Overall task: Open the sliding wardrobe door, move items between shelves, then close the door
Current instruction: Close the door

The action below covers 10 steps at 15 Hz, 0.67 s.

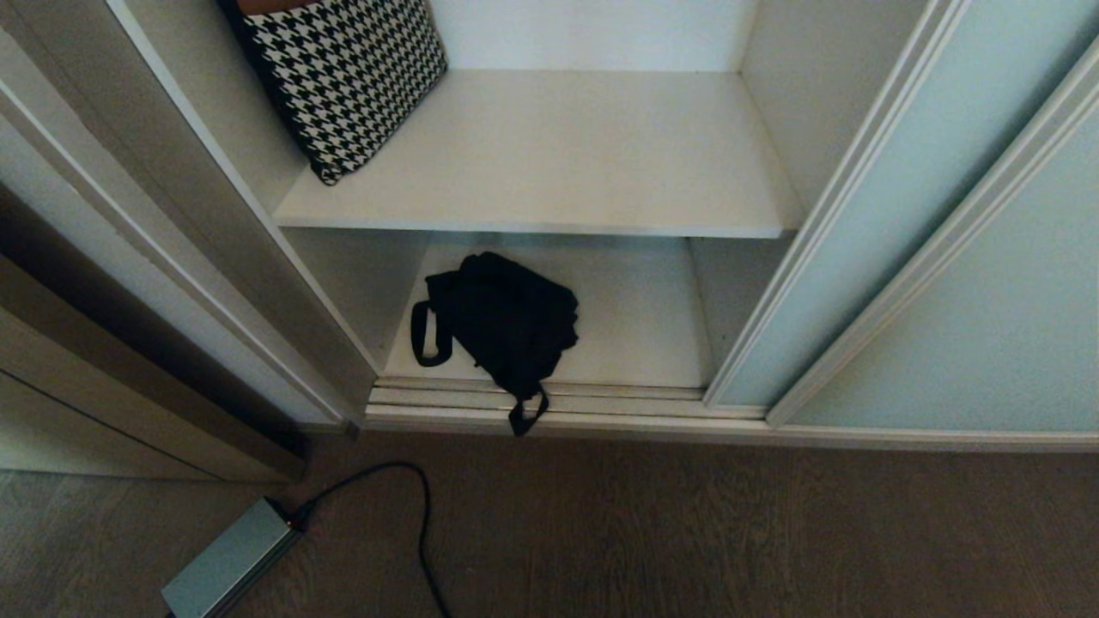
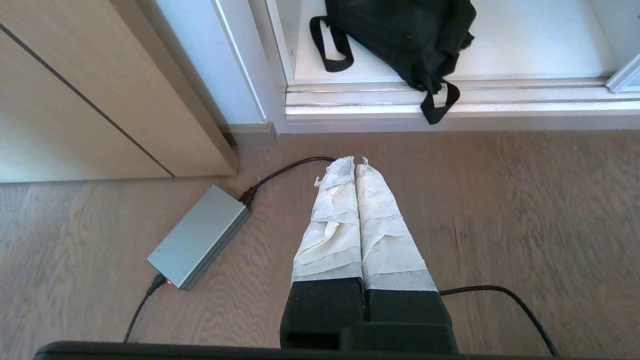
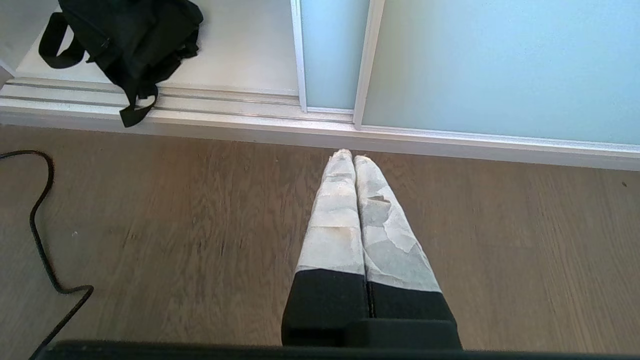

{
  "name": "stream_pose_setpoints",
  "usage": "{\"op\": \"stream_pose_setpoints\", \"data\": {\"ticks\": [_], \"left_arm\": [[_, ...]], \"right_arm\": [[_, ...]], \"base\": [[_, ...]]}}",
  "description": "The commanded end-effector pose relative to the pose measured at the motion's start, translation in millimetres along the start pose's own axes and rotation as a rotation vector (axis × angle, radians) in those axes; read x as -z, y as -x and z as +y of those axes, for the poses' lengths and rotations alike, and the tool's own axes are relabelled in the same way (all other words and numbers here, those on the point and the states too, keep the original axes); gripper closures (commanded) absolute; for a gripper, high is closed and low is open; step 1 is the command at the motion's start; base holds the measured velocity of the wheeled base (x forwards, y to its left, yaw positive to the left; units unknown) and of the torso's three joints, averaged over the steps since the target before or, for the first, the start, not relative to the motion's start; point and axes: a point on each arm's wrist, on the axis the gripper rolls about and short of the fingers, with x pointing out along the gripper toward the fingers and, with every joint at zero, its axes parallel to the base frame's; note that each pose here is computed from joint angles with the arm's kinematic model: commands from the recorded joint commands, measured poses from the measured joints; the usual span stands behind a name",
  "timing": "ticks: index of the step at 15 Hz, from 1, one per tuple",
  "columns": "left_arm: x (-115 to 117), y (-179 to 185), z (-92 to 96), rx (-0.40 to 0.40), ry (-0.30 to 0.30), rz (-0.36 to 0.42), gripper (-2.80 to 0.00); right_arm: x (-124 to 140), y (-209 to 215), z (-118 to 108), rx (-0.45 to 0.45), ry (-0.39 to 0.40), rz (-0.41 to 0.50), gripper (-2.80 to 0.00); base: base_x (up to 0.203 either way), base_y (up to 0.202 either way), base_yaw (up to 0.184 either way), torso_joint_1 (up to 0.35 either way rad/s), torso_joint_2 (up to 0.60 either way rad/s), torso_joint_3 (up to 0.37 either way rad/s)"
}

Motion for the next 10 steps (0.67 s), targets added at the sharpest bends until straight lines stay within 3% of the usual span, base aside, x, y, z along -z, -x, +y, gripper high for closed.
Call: {"op": "stream_pose_setpoints", "data": {"ticks": [1, 10], "left_arm": [[0.1, -0.2, 0.0, -0.001, 0.0, 0.004, 0.0], [-0.2, -0.2, 0.0, 0.0, 0.004, 0.001, 0.0]], "right_arm": [[0.1, 0.2, 0.0, -0.002, 0.0, -0.003, 0.0], [0.1, 0.2, 0.0, 0.0, 0.0, -0.003, 0.0]], "base": [[0.0, 0.0, 0.0, 0.007, 0.0, 0.073], [0.0, 0.0, 0.0, 0.001, 0.0, 0.015]]}}
